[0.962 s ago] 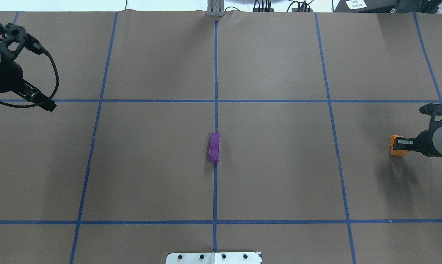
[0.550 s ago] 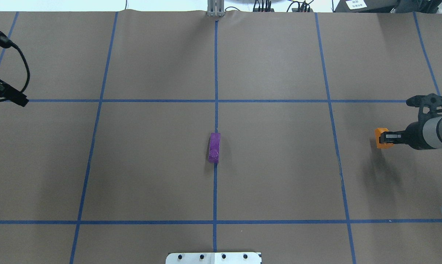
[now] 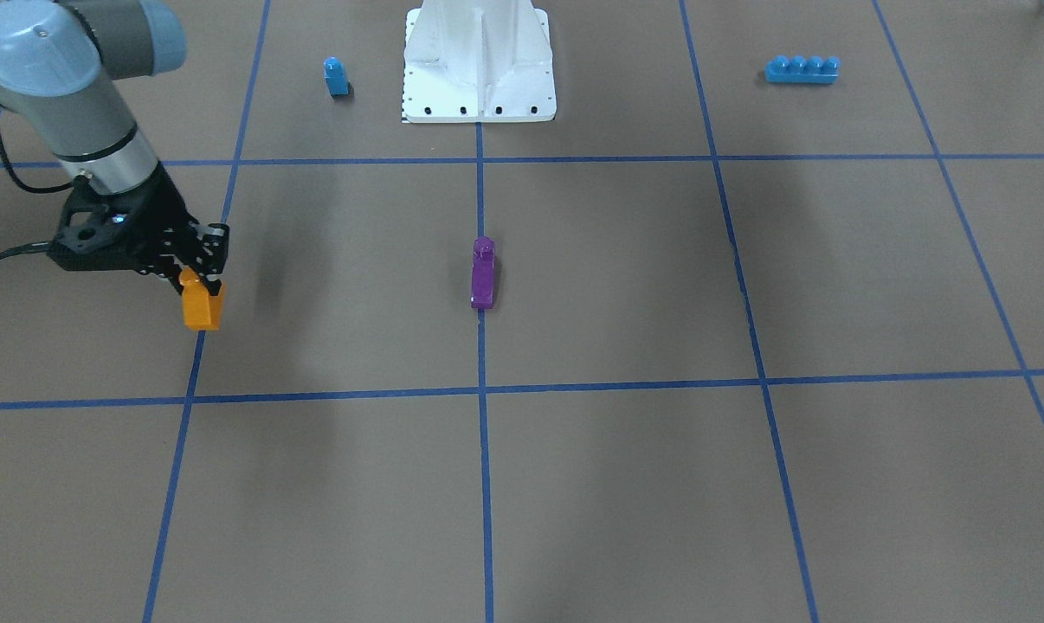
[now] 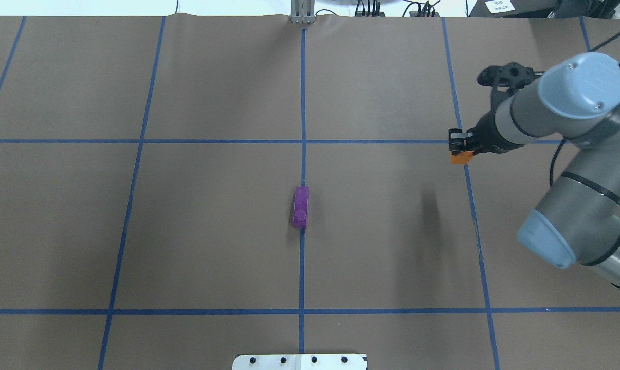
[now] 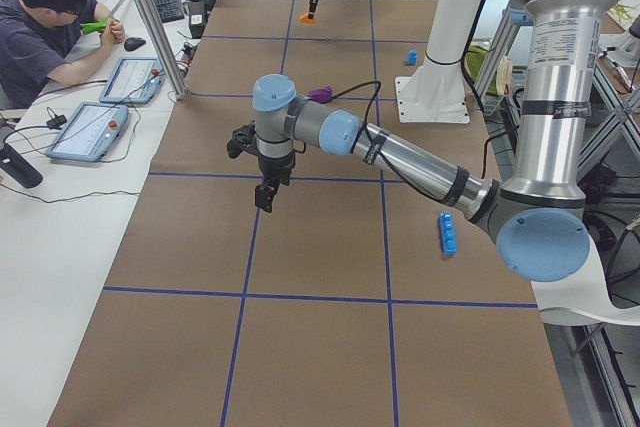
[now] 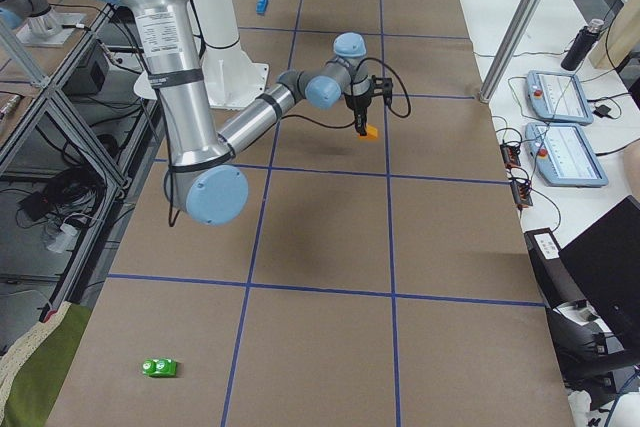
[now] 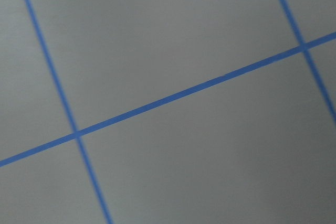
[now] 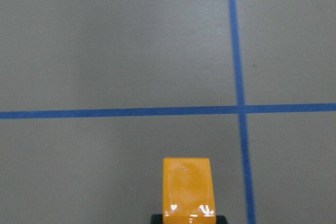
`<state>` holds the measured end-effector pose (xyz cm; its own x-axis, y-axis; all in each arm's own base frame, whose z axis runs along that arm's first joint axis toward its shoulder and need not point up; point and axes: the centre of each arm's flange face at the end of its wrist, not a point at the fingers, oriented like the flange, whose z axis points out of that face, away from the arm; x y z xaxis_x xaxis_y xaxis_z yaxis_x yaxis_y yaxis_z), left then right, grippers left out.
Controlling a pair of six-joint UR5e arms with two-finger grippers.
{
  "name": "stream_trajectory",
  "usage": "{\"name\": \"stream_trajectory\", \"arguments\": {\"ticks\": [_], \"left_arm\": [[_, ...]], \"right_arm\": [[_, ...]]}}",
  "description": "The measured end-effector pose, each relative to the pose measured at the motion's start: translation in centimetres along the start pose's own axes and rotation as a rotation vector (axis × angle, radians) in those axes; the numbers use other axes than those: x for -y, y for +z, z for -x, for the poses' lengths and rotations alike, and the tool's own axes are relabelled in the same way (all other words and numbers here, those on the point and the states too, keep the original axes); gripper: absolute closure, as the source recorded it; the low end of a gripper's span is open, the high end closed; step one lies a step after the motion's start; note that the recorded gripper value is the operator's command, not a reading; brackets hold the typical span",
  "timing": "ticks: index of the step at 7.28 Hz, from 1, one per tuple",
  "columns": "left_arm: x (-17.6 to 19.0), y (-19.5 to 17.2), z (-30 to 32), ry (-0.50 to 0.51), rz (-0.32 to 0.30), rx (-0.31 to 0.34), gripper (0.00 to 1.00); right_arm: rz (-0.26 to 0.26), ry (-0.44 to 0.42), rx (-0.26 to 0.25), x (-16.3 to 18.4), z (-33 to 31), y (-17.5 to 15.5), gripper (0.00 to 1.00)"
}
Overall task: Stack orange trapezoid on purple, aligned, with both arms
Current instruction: 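Carry the orange trapezoid with the right gripper above the purple trapezoid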
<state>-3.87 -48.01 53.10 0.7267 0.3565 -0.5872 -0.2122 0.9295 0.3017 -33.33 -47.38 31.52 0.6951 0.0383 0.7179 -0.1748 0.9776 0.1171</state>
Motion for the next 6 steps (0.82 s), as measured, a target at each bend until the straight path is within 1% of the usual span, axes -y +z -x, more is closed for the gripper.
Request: {"name": "stream_trajectory", "arguments": {"ticks": [1, 2, 3, 4, 6], "left_arm": [[-2.7, -0.1, 3.9, -0.002, 0.001, 0.004, 0.00], [-4.7, 0.0, 5.9, -0.001, 0.004, 0.005, 0.00], [-6.0, 0.2, 6.6, -0.004, 0.008, 0.003, 0.00], [-6.8, 0.4, 6.9, -0.008, 0.012, 0.001, 0.00], [-7.7, 0.5, 7.2, -0.018, 0.015, 0.001, 0.00]], "right_arm": [[0.019, 0.004, 0.007, -0.4, 4.9, -1.2, 1.00], [0.035, 0.023, 0.027, -1.4, 9.5, -1.7, 1.00], [0.050, 0.045, 0.046, -2.9, 14.3, -1.5, 1.00], [0.067, 0.067, 0.051, -4.6, 18.8, -1.0, 1.00], [0.098, 0.111, 0.033, -6.9, 27.0, 0.4, 1.00]]}}
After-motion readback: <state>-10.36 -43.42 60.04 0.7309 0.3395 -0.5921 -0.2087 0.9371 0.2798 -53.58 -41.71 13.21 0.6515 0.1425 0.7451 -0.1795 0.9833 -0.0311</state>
